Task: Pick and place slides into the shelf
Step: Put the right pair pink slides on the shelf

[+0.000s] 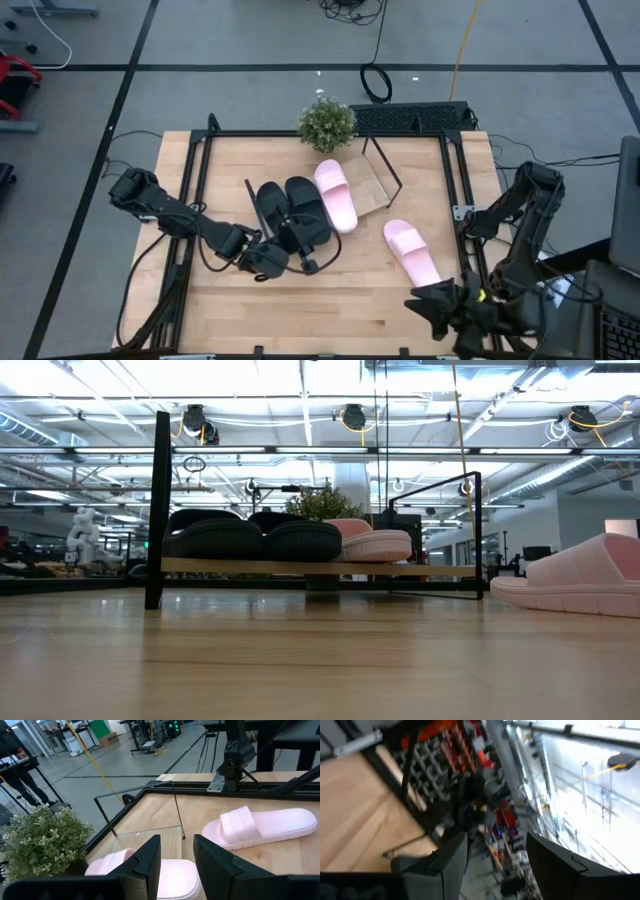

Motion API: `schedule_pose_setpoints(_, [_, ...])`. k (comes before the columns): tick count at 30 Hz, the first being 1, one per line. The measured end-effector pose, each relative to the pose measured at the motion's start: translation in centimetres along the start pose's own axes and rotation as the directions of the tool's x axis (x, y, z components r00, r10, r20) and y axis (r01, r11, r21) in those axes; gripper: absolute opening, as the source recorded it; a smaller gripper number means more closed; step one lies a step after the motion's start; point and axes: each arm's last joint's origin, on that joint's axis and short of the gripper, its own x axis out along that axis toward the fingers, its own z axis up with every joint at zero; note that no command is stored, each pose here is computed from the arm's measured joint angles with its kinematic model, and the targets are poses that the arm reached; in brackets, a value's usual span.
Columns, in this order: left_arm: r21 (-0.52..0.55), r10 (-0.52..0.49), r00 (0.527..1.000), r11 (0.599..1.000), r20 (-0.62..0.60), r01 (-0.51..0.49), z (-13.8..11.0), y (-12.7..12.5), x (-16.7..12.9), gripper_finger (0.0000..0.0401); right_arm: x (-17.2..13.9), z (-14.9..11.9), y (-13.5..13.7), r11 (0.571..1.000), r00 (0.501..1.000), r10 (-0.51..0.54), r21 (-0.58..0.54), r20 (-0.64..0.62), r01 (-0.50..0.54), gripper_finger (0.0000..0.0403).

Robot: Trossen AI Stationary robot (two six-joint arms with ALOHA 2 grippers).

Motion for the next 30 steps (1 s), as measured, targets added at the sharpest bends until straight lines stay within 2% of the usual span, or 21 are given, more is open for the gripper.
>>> schedule_pose_setpoints(4, [0.004,-0.003,1.0,1.0,0.001,0.003,0.0,-0.1,-0.1,0.012,-0.5,0.2,-2.8,0.999,0.992,-0.05,0.008,0.116,0.049,0.0196])
schedule_pose_setpoints(7, [0.01,-0.003,1.0,1.0,0.0,0.003,0.0,-0.1,-0.1,0.012,-0.8,0.6,-5.8,0.995,0.984,-0.099,-0.002,0.149,0.1,0.0196])
schedule_pose_setpoints(12, [0.047,-0.002,1.0,0.999,-0.004,0.002,-0.1,-0.1,-0.1,0.012,-0.8,1.7,-11.2,0.995,0.987,-0.094,-0.009,0.13,0.096,0.0196])
schedule_pose_setpoints(17, [0.075,-0.002,1.0,0.997,-0.004,0.002,-0.1,-0.1,-0.1,0.012,0.1,1.9,-14.8,0.998,0.996,-0.055,0.041,0.077,0.052,0.0177])
schedule_pose_setpoints(22, [0.079,-0.002,1.0,0.997,-0.004,0.002,-0.1,-0.1,-0.1,0.012,1.9,1.0,-15.7,0.994,0.998,-0.014,0.109,0.059,0.008,0.0148])
schedule_pose_setpoints(30, [0.08,-0.002,1.0,0.997,-0.004,0.002,-0.1,-0.1,-0.1,0.012,4.5,-1.7,-13.4,0.99,0.992,0.091,0.116,-0.092,-0.08,0.0138])
